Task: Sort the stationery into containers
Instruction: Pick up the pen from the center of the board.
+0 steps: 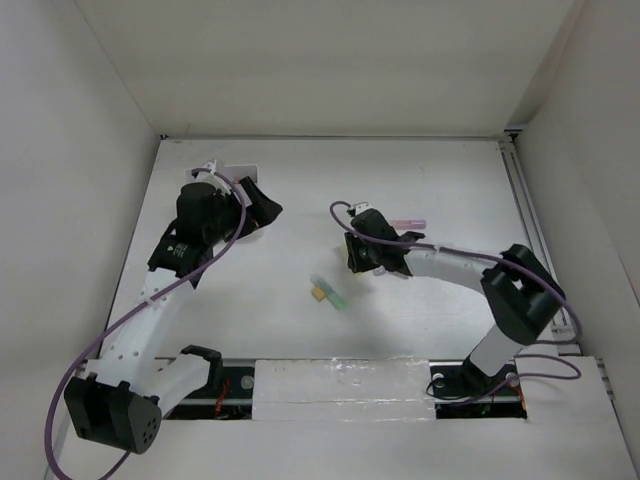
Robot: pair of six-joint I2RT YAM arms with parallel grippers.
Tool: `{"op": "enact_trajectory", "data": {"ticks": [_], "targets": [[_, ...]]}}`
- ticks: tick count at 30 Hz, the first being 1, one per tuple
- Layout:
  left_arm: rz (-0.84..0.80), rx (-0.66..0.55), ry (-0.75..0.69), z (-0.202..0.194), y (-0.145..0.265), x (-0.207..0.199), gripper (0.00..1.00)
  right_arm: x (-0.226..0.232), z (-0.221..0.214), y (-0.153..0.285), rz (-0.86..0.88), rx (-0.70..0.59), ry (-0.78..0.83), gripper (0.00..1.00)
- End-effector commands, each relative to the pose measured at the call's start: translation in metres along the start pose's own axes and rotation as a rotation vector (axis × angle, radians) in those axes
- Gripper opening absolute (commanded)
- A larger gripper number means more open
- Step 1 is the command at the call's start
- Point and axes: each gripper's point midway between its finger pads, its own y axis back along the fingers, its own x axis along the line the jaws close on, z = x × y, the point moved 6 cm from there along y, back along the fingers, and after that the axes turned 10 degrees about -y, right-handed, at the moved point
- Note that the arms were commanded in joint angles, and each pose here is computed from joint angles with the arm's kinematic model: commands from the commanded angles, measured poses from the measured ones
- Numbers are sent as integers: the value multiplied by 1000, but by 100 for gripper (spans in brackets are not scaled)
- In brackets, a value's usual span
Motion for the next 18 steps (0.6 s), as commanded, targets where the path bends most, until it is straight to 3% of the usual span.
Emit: {"op": "enact_trajectory", "data": {"ticks": [1, 8, 13, 18], "targets": [[-243, -7, 67, -5, -4, -24, 100, 42, 40, 52, 208, -194, -41, 0], [-370, -1, 88, -10, -14, -36, 98, 93, 49, 94, 443, -242, -1, 0], [-461, 4, 109, -14, -12, -43, 98, 105, 55, 105, 463, -276, 6, 0], [-464, 19, 124, -21, -20, -39, 90, 124, 56, 120, 529, -303, 16, 0]]}}
